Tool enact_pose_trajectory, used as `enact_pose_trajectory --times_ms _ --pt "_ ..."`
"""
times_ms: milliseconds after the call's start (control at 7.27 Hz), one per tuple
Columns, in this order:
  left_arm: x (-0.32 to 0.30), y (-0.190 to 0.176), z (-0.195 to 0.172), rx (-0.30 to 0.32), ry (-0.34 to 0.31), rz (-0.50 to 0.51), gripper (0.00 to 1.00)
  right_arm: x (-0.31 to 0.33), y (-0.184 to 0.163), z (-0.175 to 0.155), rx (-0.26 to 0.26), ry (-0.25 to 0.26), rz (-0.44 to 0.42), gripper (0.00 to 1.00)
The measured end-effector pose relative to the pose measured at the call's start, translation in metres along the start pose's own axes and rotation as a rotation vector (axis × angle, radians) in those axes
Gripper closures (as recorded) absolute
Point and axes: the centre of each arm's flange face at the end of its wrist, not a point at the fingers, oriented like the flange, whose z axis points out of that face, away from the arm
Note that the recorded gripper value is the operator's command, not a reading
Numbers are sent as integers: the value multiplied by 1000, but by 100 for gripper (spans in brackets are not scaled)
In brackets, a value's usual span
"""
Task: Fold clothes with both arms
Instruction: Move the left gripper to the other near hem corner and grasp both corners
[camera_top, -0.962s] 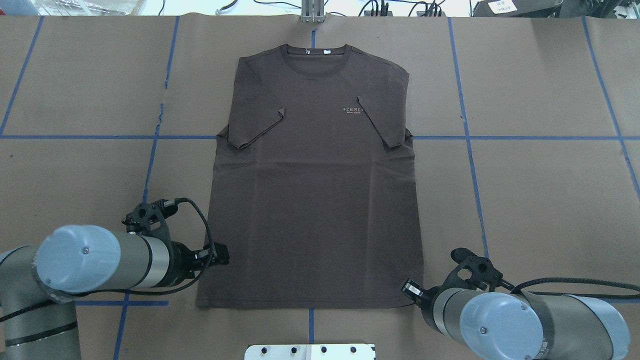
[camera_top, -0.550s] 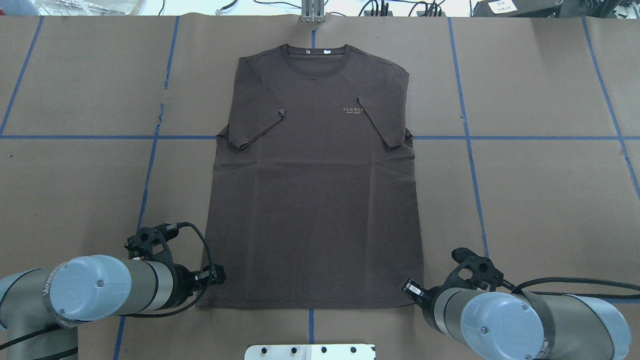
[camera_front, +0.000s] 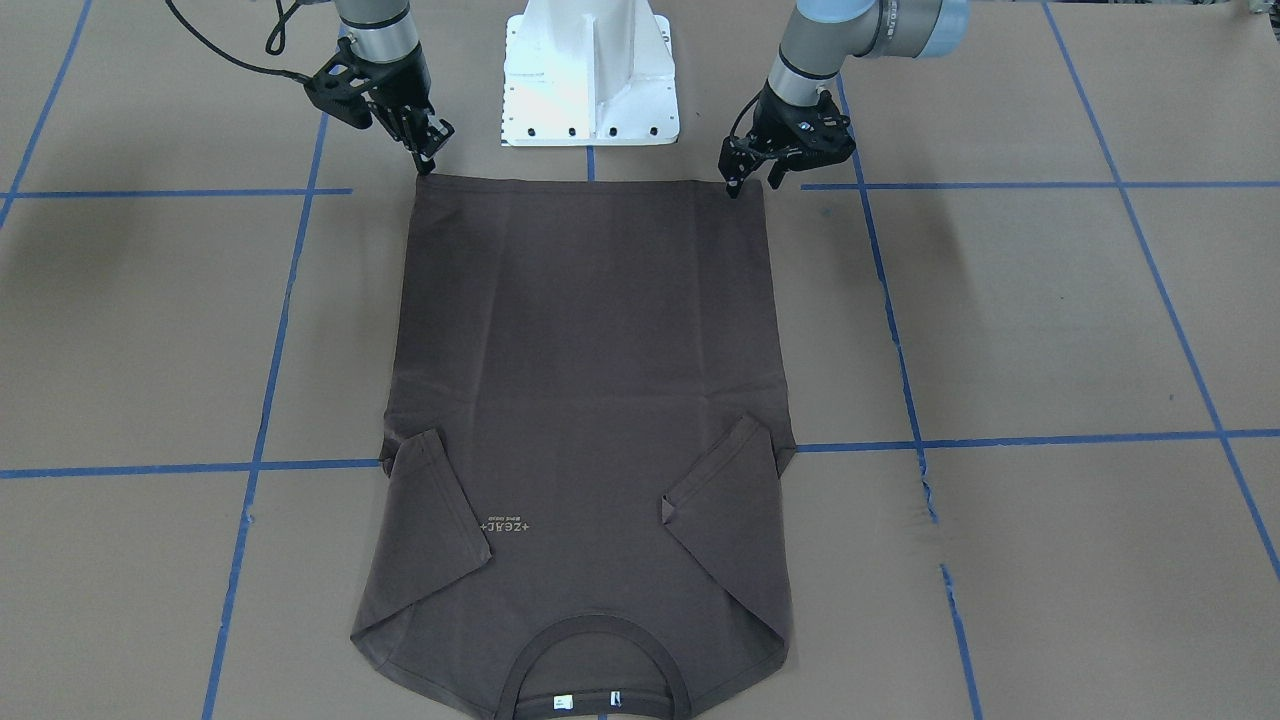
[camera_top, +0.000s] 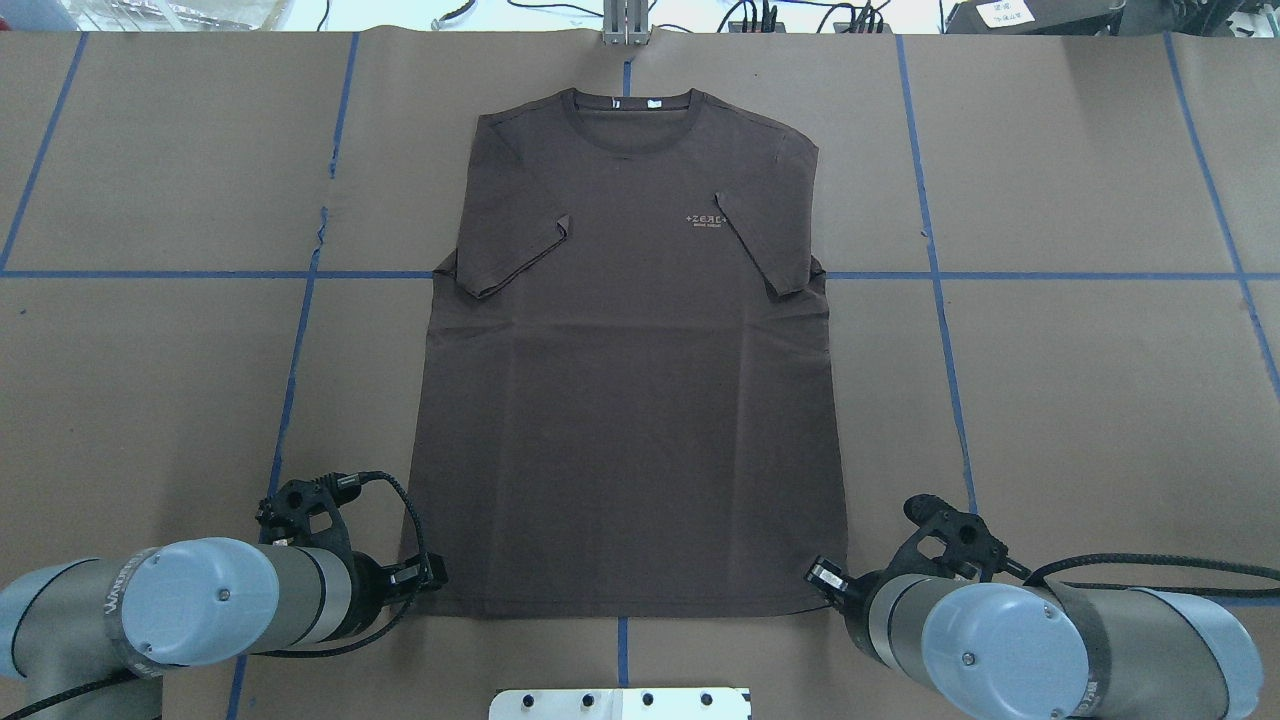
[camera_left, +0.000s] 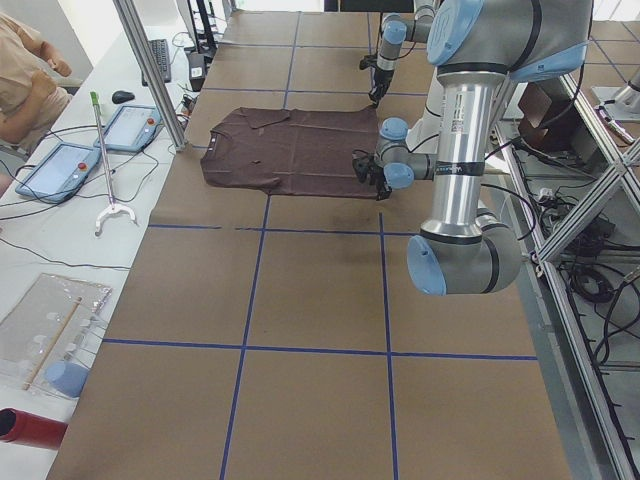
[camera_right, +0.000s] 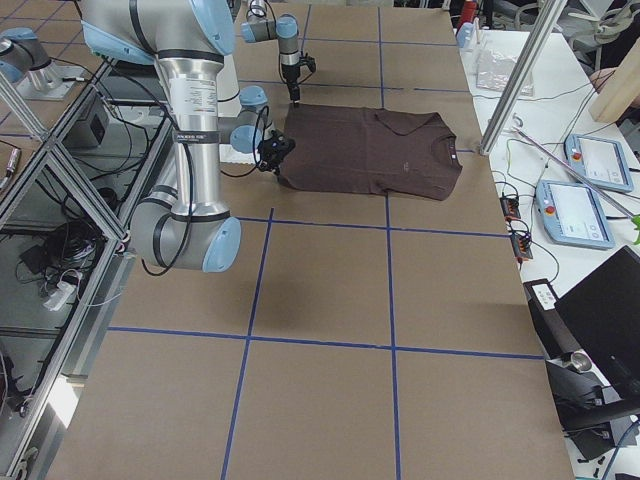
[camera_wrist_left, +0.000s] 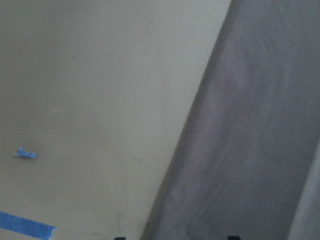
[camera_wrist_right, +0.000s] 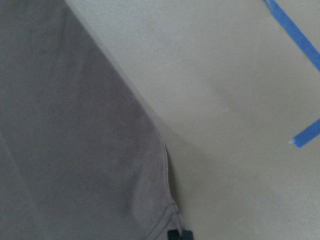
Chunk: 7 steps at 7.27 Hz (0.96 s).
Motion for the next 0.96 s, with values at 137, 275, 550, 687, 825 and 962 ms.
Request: enact_pose_trajectory --times_ms 137,275,550,687,825,962 --pt "0 2 1 -3 -1 2 44 0 0 0 0 0 1 100" --pt "0 3 1 -5 -2 2 53 -1 0 -1 0 -2 1 100" --pt "-1 3 2 -2 -16 1 100 -1 0 -2 -2 -4 1 100" --pt "-1 4 2 -2 -20 1 100 -1 1 -2 -3 -5 1 100" --pt "1 5 1 -5 -19 1 100 -1 1 -3 -5 -7 1 100" --pt "2 6 -2 -11 -15 2 100 -2 1 -4 -6 -10 1 100"
